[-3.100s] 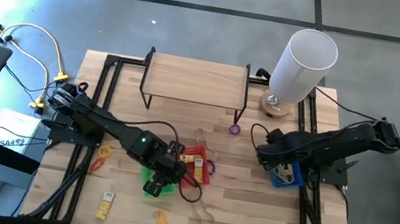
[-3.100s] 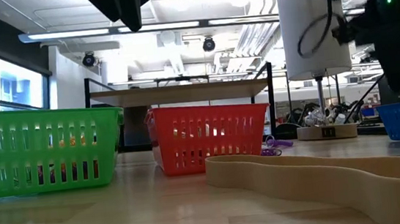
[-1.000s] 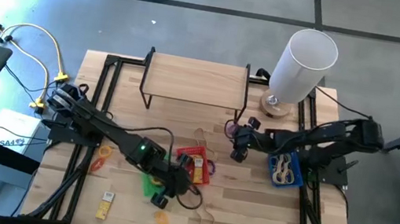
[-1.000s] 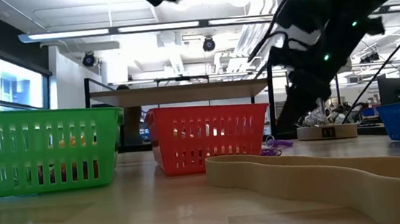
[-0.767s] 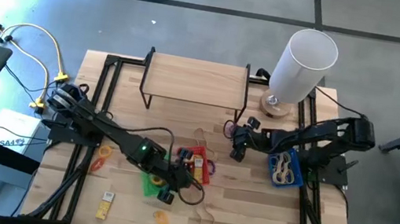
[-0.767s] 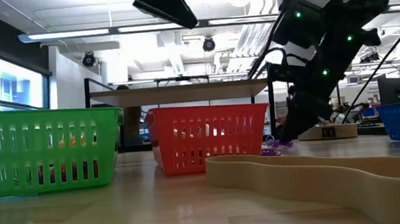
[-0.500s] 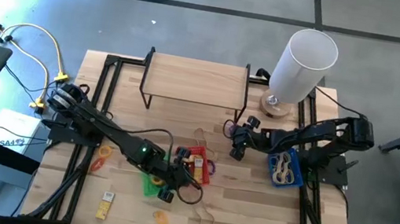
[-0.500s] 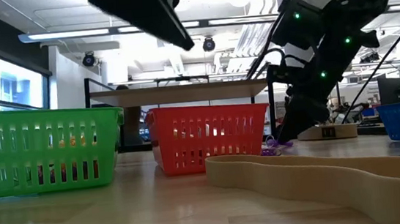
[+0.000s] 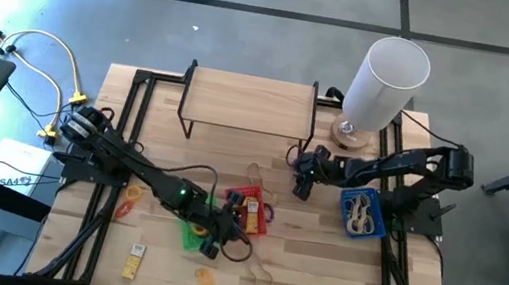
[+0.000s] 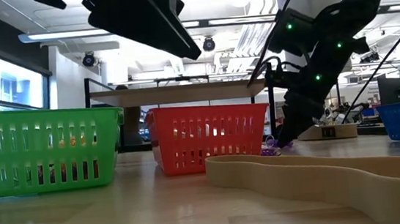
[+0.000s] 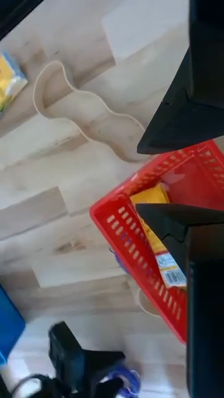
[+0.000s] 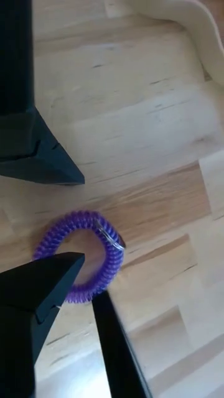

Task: Pick & Place Office Desk Supplies
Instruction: Put the violet spring keychain into the green bin

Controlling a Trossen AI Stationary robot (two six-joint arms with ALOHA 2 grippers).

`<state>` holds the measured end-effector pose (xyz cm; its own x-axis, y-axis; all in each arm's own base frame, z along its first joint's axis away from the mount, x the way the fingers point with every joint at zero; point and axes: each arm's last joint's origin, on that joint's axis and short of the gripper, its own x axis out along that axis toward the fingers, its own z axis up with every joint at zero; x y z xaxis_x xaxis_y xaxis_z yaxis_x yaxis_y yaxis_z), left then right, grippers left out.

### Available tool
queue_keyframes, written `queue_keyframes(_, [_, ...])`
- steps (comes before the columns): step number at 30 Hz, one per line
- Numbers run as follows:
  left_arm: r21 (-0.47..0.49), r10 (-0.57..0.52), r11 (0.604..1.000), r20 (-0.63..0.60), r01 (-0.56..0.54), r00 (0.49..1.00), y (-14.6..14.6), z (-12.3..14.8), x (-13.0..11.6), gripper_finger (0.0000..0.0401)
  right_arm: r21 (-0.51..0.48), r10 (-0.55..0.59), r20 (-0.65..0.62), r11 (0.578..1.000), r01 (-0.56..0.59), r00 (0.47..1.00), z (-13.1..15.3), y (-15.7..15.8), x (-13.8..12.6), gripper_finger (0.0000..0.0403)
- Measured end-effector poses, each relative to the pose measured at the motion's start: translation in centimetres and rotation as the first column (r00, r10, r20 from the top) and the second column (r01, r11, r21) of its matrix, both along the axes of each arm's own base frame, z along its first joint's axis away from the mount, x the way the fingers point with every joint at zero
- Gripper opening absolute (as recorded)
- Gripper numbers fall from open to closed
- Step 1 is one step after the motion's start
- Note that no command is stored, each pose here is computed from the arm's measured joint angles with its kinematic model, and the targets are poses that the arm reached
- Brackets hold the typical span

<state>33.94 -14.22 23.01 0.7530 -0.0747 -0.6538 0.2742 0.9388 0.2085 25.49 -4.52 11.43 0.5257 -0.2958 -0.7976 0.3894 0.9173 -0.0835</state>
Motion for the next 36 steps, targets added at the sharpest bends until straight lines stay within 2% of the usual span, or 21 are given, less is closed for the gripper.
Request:
queue_keyframes(5, [-0.013,-0.014,1.000,-0.007,0.014,1.000,0.3,0.0,0.2,0.0131,0.031,-0.001,-0.004,1.000,0.001,1.000,-0.1,-0.4,-0.1,0.0178])
queue_keyframes(10, [-0.071,-0.028,0.997,-0.013,0.027,1.000,1.2,0.1,0.6,0.0131,0.052,0.014,-0.002,0.999,-0.014,1.000,-0.1,-0.4,-0.1,0.0160])
queue_keyframes(24, [-0.123,-0.030,0.992,0.038,0.034,0.999,1.6,0.4,1.1,0.0131,0.069,0.049,-0.028,0.997,-0.047,0.998,-0.2,-0.3,-0.3,0.0016])
queue_keyframes(30, [-0.137,-0.018,0.990,0.036,0.023,0.999,1.6,0.4,1.1,0.0131,0.034,0.056,-0.036,0.998,-0.055,0.998,-0.2,0.3,-0.2,0.0008])
queue_keyframes(36, [-0.123,-0.032,0.992,0.053,0.038,0.998,1.6,0.5,1.2,0.0131,-0.012,0.101,-0.020,0.995,-0.101,0.995,0.7,2.4,-0.2,0.0006])
